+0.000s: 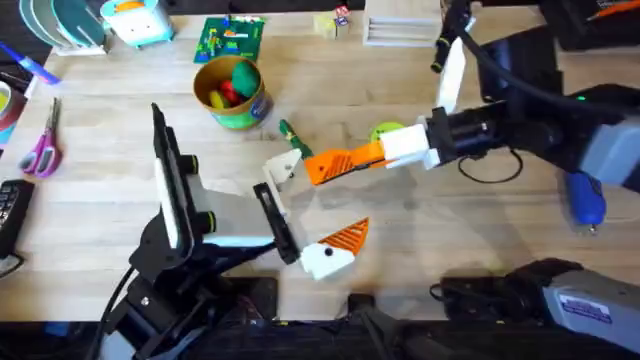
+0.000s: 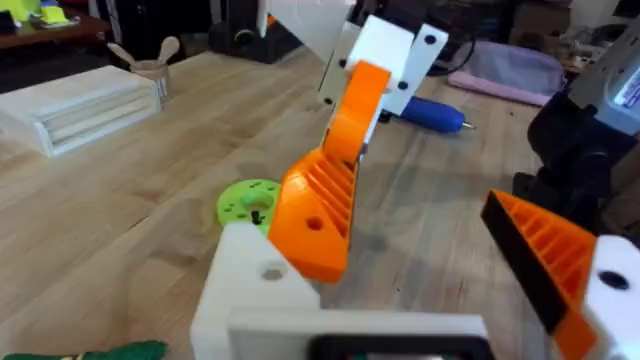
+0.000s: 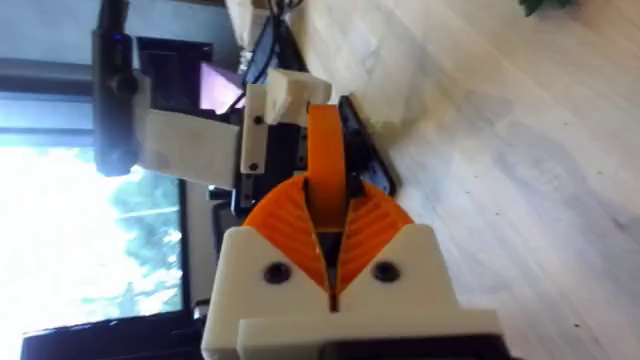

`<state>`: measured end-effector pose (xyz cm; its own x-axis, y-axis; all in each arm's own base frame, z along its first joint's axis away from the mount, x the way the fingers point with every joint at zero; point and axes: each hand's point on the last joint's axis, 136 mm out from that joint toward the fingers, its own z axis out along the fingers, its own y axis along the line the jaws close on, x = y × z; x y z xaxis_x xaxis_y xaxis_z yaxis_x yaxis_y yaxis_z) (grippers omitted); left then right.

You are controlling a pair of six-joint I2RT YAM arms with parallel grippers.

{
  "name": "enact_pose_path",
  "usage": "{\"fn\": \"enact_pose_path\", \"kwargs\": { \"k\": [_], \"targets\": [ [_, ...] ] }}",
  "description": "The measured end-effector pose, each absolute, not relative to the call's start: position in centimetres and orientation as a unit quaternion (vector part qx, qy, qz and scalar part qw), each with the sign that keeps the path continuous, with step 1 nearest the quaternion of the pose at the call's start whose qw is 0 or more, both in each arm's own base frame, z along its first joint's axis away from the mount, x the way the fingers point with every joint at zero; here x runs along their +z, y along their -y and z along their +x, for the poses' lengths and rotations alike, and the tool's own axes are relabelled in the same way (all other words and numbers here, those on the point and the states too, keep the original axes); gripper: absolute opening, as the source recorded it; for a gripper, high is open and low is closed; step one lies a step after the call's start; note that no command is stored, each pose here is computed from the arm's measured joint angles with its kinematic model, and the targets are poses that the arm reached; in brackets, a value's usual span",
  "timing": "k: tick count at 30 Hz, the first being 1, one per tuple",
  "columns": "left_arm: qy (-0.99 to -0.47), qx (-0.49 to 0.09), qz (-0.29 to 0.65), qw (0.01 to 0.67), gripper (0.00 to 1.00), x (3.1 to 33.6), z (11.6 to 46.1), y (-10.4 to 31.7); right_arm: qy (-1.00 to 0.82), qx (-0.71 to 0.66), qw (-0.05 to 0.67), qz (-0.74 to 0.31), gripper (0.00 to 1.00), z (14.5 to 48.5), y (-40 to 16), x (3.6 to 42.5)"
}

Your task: Pick up the gripper from the table and insert it into the empty holder that is missing its gripper. Then pick up a screw, insert it into the mounting hole, and use the screwdriver to tighten it. Finally, clean up the table by picking up the vegetable and placing it into the bucket.

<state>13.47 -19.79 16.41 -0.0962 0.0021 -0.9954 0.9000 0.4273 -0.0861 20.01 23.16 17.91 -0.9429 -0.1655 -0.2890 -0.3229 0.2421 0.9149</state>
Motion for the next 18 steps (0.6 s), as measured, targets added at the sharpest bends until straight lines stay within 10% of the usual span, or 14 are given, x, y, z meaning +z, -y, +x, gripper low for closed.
{"fn": "enact_pose_path", "kwargs": {
  "k": [18],
  "targets": [
    [-0.626,-0.396,0.360,0.567,0.992,16.40,13.47,19.80,-0.737,0.665,-0.070,-0.100,0.012,19.11,-23.88,17.99]
  ]
}}
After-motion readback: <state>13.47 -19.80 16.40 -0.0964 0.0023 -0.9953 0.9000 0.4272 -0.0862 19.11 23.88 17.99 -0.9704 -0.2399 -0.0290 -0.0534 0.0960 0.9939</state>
